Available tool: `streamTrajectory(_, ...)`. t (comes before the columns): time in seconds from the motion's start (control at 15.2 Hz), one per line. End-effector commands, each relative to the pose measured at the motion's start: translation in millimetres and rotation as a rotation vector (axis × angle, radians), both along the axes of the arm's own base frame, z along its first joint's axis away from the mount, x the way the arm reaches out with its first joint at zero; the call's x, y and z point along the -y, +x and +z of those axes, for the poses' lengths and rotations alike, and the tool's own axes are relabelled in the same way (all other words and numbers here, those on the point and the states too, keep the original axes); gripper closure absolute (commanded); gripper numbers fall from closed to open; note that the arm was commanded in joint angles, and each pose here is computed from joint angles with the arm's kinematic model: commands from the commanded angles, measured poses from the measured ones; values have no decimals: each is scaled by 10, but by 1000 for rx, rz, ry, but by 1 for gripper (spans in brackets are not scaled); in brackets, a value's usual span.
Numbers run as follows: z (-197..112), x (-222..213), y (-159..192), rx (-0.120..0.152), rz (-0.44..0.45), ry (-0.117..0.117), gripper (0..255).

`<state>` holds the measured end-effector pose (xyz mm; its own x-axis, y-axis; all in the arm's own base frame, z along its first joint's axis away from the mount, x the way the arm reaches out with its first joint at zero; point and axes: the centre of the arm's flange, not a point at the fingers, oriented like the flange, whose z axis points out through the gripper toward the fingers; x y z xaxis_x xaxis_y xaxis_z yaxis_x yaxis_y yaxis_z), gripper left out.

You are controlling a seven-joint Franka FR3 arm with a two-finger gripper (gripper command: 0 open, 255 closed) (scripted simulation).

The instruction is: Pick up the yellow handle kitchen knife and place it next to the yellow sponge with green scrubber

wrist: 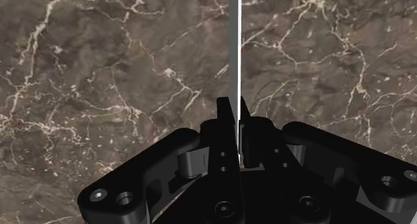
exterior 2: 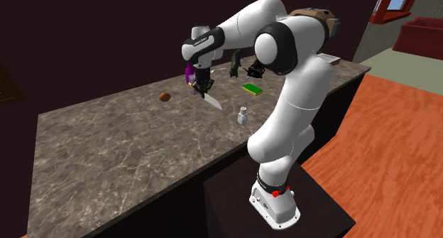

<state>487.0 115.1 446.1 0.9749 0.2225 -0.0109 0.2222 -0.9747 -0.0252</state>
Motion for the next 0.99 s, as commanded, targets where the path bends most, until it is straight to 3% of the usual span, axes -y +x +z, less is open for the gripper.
streamTrajectory(0.0,8,181,175,0,1,-1,255)
streamTrajectory(0.92,14,1532,1436,0,1,-1,255)
